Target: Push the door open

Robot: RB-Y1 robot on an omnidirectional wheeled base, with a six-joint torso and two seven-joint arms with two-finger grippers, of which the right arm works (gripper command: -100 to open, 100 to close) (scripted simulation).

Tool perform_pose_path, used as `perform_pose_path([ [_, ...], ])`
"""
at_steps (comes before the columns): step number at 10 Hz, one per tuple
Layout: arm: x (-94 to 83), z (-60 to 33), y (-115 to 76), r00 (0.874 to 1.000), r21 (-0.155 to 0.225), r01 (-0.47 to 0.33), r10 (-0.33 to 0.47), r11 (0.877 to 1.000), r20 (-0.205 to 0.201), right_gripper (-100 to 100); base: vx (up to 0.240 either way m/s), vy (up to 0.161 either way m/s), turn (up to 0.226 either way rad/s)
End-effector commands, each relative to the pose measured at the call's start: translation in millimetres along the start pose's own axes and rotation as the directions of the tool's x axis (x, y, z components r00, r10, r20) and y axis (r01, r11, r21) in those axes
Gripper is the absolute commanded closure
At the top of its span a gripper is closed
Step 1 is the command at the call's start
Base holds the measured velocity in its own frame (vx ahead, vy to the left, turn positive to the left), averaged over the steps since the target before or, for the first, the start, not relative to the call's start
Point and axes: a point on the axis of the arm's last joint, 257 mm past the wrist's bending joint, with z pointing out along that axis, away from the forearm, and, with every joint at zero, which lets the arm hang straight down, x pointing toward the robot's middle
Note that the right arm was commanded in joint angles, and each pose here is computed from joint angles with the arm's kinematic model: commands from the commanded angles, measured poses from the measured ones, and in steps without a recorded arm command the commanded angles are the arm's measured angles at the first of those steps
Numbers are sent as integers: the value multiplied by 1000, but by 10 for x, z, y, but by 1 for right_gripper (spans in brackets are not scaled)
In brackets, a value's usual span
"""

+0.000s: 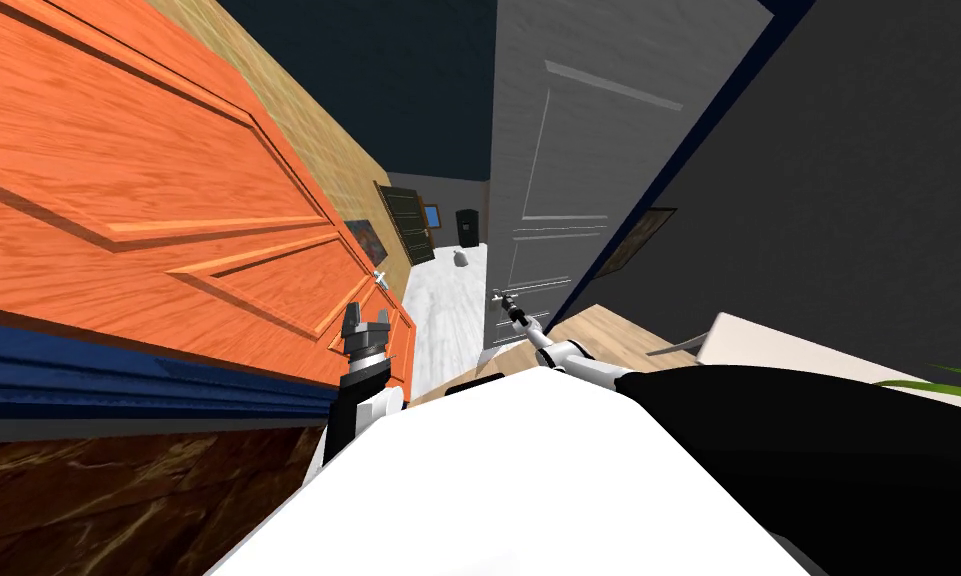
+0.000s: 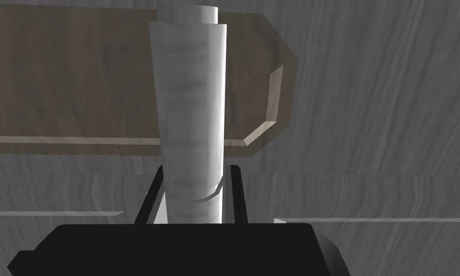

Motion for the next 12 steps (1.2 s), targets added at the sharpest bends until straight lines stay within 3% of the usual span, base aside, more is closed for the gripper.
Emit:
perform_pose_path([
  [1, -225, -49, -14, 999, 7, 4, -4, 1000, 42, 100, 133, 80, -58],
  [3, -263, -57, -15, 999, 7, 4, -5, 1000, 50, 100, 144, 109, -65],
  [5, -466, -103, -18, 996, 9, 5, -5, 1000, 93, 100, 163, 98, -61],
  [7, -508, -114, -19, 995, 10, 5, -6, 1000, 102, 100, 122, 83, -45],
  [9, -714, -170, -22, 989, 12, 5, -6, 1000, 146, 100, 170, 116, -76],
  [10, -714, -170, -22, 989, 12, 5, -6, 1000, 146, 100, 126, 110, -62],
  [12, -873, -218, -25, 984, 14, 5, -7, 1000, 180, 100, 146, 98, -56],
])
